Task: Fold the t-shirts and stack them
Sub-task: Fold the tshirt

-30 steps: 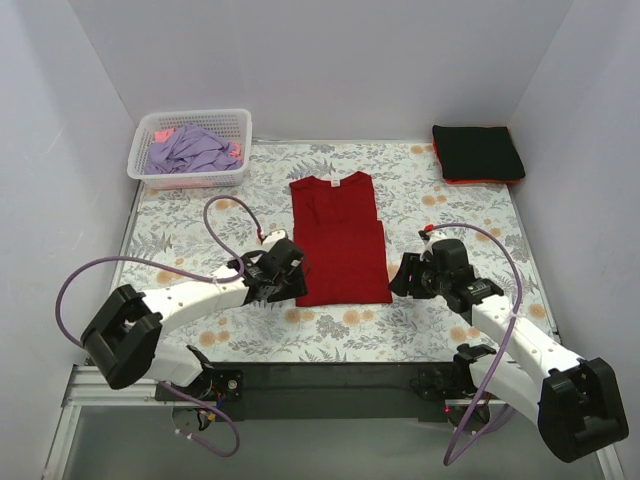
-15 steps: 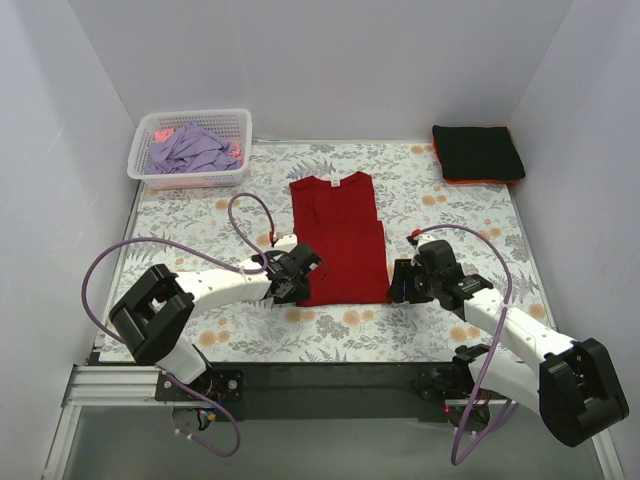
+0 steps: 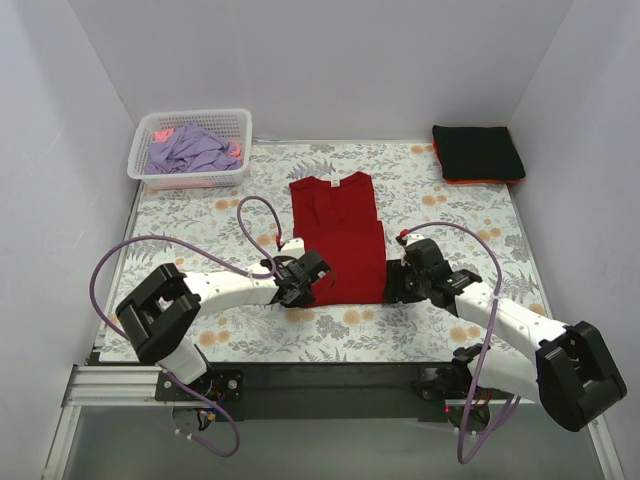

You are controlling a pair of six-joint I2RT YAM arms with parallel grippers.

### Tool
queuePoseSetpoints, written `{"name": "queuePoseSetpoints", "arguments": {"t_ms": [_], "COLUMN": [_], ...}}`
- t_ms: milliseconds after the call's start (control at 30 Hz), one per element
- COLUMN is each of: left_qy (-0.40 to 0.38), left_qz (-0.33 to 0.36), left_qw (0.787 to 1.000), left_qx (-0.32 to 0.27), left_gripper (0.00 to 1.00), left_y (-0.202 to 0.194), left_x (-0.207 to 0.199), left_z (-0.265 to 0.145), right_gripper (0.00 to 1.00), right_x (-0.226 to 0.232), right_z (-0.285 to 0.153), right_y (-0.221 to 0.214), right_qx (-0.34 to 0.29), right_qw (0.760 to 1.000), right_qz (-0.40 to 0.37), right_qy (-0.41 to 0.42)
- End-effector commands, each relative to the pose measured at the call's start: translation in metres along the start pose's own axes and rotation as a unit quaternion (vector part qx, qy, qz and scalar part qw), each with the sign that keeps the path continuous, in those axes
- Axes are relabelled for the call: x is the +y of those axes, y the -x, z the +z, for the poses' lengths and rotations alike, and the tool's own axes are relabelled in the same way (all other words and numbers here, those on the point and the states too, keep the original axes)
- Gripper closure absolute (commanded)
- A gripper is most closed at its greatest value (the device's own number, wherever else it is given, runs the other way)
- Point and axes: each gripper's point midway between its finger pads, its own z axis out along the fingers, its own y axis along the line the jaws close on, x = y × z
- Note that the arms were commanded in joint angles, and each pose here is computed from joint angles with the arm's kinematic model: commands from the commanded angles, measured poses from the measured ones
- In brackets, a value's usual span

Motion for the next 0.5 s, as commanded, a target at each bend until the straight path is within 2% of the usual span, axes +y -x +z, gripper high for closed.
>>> {"name": "queuePoseSetpoints", "arguments": {"t_ms": [0, 100, 167, 467], "left_qy": [0.036, 0.040, 0.040, 0.041], "left_qz": [0.005, 0.003, 0.003, 0.002], "left_qw": [0.999, 0.998, 0.998, 0.998], "left_qx": [0.038, 0.039, 0.038, 0.038], "left_gripper": [0.85, 0.96, 1.00, 1.00], "left_y": [-0.028, -0.031, -0.032, -0.032], "left_x": [0.021, 0.025, 0.026, 0.028], "left_z": [0.002, 0.002, 0.002, 0.001], "right_gripper": [0.44, 0.45, 0.46, 0.52], "right_x": [0.001, 0.001, 0.000, 0.008], "right_z": [-0.001, 0.003, 0.007, 0.009], "right_y": [0.007, 0.002, 0.001, 0.008], "right_qx": [-0.002, 0.009, 0.016, 0.017], "right_qw": [1.000, 1.000, 0.999, 0.998], "right_qz": [0.005, 0.004, 0.003, -0.004], "right_qy": [-0.020, -0.027, -0.037, -0.053]}}
